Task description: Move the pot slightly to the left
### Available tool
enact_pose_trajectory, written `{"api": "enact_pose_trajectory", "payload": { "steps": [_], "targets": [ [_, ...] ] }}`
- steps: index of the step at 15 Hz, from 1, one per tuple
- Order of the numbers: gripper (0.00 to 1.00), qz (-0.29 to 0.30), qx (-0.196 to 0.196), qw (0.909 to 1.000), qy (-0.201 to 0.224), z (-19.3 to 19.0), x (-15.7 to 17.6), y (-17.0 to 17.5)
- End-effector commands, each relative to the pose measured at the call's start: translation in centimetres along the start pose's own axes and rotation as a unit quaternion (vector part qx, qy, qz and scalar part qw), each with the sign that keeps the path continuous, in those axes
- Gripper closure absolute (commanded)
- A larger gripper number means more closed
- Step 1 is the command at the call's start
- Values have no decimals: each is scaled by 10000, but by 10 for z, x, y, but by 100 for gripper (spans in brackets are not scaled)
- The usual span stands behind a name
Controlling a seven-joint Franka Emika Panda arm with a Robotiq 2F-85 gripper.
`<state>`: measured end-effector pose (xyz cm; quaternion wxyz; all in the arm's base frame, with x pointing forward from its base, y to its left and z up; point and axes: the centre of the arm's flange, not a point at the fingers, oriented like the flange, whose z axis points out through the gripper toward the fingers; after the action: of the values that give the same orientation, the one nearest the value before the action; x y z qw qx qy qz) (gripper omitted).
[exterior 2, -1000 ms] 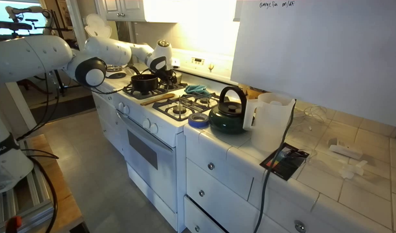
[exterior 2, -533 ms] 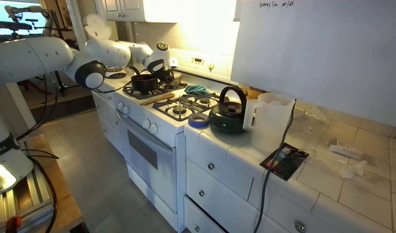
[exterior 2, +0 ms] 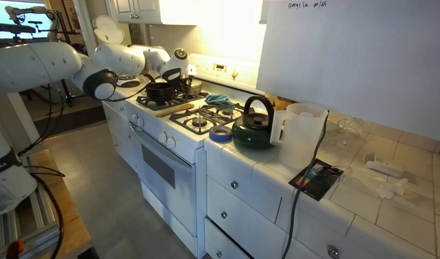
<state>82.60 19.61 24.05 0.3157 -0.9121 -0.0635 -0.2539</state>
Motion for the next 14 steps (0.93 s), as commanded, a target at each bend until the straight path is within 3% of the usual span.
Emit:
{"api": "enact_pose_trajectory", "payload": {
  "steps": [1, 5, 9, 10, 12, 14],
  "targets": [
    [0, 142, 254, 9996, 70, 30, 32, 11],
    [0, 510, 140, 9986, -1, 32, 27, 18],
    [3, 551, 269, 9981, -67, 34, 24, 24],
    [26, 577, 297, 9979, -79, 34, 25, 24],
    [30, 606, 315, 9976, -102, 35, 25, 24],
    [46, 628, 325, 9974, -103, 35, 25, 23]
  ]
}}
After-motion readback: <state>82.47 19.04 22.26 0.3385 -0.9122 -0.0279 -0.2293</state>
